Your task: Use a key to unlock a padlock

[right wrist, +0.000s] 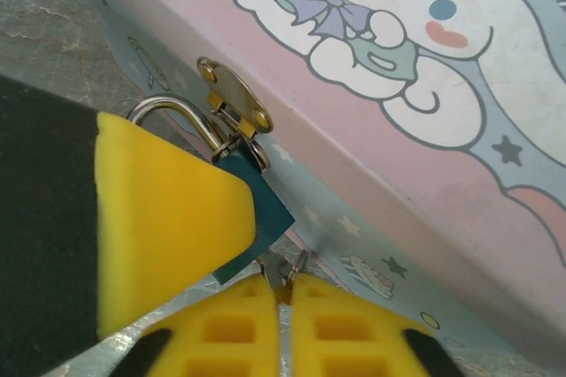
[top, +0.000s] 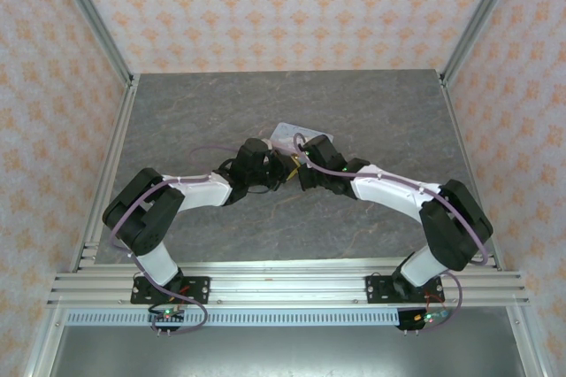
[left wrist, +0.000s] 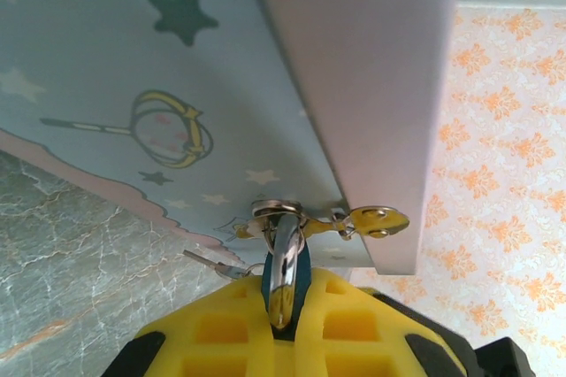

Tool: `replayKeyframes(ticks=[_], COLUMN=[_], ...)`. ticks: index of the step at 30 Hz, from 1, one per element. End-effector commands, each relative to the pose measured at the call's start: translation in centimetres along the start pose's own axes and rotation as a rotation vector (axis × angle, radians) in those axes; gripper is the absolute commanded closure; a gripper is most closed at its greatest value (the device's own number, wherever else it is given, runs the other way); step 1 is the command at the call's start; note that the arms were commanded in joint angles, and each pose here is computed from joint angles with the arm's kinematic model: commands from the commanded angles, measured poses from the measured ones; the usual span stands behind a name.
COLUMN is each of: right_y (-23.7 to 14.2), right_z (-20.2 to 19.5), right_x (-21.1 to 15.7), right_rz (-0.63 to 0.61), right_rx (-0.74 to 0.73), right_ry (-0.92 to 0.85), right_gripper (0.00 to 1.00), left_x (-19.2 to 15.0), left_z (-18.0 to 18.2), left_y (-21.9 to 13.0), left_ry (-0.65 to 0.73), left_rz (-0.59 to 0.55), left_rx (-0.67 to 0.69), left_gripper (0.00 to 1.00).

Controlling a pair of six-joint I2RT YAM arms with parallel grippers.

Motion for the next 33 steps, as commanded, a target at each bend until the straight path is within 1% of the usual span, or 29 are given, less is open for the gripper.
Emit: replayKeyframes(ticks=[1, 2, 3, 8, 15, 20, 22, 26, 28, 31, 33], right_y=[-0.9, -1.2, -1.4, -2.3, -1.5, -0.1, 0.3, 1.0, 1.2, 1.5, 1.6], right_z=[2.6, 2.5, 2.3, 1.2, 0.9, 0.4, 0.3, 0.1, -0.3, -0.9, -1.3], right_x=[1.4, 1.2, 1.0, -0.2, -1.3, -1.6, -1.4, -0.9, -0.5, 0.3, 1.0], right_rz=[-0.047, -0.048, -0.053, -0.081, -0.138, -0.153, -0.166, -0.188, -0.205, -0.218, -0.229], right_rx=[0.152, 0.158, 0.163, 0.202, 0.3, 0.299, 0.296, 0.278, 0.259, 0.243, 0.242], right_ry=[0.05, 0.064, 0.084, 0.235, 0.48, 0.568, 0.587, 0.613, 0.621, 0.643, 0.659], right_gripper=[0.63, 0.57, 0.54, 0.45, 0.42, 0.42, 0.42, 0.42, 0.42, 0.42, 0.42], left_x=[-0.7, -0.6, -0.6, -0.8, -1.5, -1.8, -1.9, -2.1, -2.1, -2.2, -2.2], left_z=[-0.9, -0.7, -0.4, 1.4, 4.4, 5.0, 5.2, 5.2, 5.1, 5.0, 5.0], left_y=[-0.2, -0.2, -0.1, 0.0, -0.3, -1.0, -1.2, -1.7, -2.0, -2.6, -3.1], left_ry=[0.044, 0.044, 0.046, 0.082, 0.142, 0.187, 0.195, 0.211, 0.217, 0.226, 0.232], left_rz=[0.026, 0.022, 0.02, 0.022, 0.045, 0.052, 0.055, 0.059, 0.057, 0.052, 0.046], left_rx=[-0.034, -0.027, -0.016, 0.05, 0.148, 0.176, 0.181, 0.185, 0.181, 0.184, 0.184], left_gripper=[1.0, 1.0, 1.0, 1.0, 1.0, 1.0, 0.97, 0.89, 0.82, 0.66, 0.54])
Point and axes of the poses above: each hand's point on the last joint's axis, 136 mm out from that joint toward the fingers, its own y axis out along the fingers, its own z axis along the line the jaws close on, x = y × z, the point moved 4 cm from there along -y, back along the fingers, and after that the axes turned 7 degrees about y, right-handed, at the moved point
